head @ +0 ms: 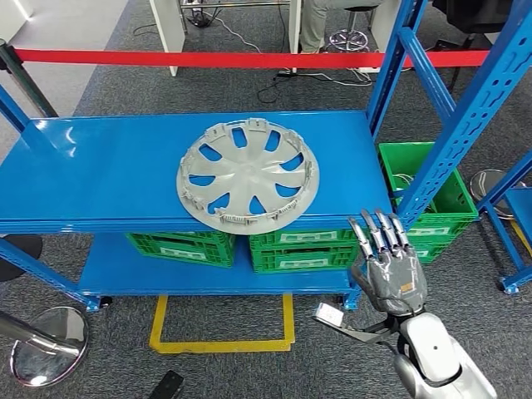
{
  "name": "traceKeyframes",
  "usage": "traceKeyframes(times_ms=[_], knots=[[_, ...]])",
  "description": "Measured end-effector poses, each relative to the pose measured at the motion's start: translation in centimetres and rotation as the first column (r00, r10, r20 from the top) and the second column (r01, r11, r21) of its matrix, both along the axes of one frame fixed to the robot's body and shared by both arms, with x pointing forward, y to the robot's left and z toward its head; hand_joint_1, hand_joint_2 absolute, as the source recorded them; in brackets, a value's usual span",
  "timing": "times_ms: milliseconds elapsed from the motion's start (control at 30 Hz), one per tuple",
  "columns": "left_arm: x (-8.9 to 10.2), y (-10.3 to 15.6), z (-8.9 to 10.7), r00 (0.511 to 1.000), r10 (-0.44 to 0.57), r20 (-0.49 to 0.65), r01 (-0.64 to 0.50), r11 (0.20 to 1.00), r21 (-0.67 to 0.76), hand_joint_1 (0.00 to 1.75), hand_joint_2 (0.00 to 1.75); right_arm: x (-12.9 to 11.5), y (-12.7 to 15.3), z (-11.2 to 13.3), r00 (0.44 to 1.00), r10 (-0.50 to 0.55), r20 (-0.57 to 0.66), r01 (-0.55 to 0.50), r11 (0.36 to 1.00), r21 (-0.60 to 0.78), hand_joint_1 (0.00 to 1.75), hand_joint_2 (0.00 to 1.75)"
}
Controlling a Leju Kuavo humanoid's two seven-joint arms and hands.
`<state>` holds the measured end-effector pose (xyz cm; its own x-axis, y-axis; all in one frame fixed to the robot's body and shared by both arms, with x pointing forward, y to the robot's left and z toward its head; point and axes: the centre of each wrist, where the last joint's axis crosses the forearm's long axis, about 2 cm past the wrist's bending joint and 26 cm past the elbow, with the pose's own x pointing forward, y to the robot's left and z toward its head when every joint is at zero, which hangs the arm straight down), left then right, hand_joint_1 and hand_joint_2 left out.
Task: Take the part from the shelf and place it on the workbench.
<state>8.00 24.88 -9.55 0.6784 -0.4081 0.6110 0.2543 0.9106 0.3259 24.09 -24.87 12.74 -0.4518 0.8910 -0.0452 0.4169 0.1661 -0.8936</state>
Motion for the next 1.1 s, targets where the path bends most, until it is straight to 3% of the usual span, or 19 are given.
traceKeyframes(times_ms=[233,600,1100], knots=[[0.2,0.9,-0.1,1.000,0.002,-0.001,-0.002,1.000,-0.018,0.00,0.00,1.4,1.7,0.6,0.999,0.042,-0.019,-0.042,0.999,0.015,0.00,1.75],[0.6,-0.1,0.3,0.999,0.005,-0.049,-0.007,0.998,-0.057,0.00,0.00,3.0,5.5,1.4,0.986,0.158,-0.059,-0.154,0.986,0.056,0.00,1.75],[0.9,-0.6,0.4,0.999,-0.018,-0.042,0.015,0.998,-0.065,0.00,0.00,1.2,10.4,1.8,0.927,0.354,-0.123,-0.337,0.931,0.142,0.00,1.75]])
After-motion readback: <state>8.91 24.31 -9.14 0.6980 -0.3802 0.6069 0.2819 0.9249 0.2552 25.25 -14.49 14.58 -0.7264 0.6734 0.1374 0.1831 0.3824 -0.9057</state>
